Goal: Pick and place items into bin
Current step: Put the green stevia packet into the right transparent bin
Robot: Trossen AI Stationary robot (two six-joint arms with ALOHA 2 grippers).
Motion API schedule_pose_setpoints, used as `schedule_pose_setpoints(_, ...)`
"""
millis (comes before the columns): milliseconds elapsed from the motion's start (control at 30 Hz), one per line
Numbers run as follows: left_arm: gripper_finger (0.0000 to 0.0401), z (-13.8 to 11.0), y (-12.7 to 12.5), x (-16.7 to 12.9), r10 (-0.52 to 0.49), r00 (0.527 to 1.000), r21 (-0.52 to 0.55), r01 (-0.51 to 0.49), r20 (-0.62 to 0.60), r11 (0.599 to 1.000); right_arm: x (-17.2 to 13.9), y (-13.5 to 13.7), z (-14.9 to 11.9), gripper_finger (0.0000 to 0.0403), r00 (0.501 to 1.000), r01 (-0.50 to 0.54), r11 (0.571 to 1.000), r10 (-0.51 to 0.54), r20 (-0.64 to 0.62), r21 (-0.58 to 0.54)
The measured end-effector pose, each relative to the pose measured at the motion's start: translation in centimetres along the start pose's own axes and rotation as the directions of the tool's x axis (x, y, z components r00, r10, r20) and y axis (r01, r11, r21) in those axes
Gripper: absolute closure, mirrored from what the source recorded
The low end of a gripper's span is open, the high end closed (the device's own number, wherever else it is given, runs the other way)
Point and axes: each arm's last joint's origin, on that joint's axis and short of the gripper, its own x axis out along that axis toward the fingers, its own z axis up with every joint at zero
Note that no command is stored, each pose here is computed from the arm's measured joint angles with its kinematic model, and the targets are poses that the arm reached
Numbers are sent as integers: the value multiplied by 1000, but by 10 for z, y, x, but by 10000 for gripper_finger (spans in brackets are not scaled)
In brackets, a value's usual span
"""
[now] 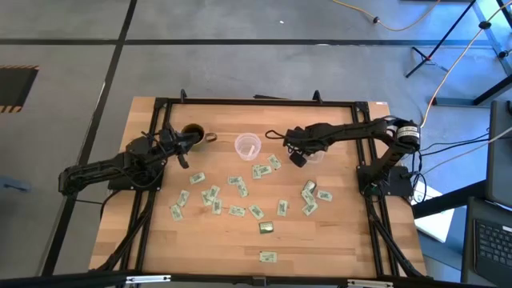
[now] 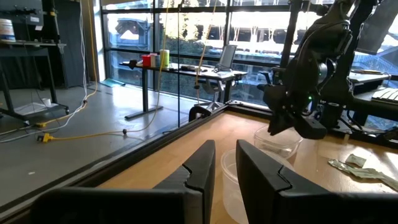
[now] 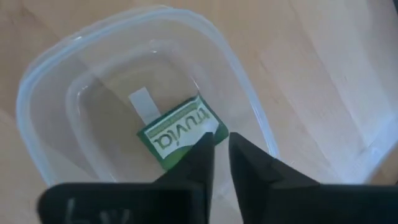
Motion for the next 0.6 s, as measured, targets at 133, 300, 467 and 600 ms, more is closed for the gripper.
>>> schedule_pose_setpoints(133,342,0,0,0,0,1000,0,0,-1,1000,-9,-3,-1,311,1000,-10,1000,11,22,-16)
schedule_pose_setpoints(300,342,0,0,0,0,1000,0,0,-1,1000,-48,-9,0,302,994,-46,999,49,94,-27)
schedule_pose_setpoints(467,342,0,0,0,0,1000,0,0,0,1000,-96,-10,-22,301,964,-206,978,208,164,-32)
schedule_pose_setpoints(600,342,0,0,0,0,1000,0,0,0,1000,-121,-6,-45,301,913,-360,930,367,176,-72)
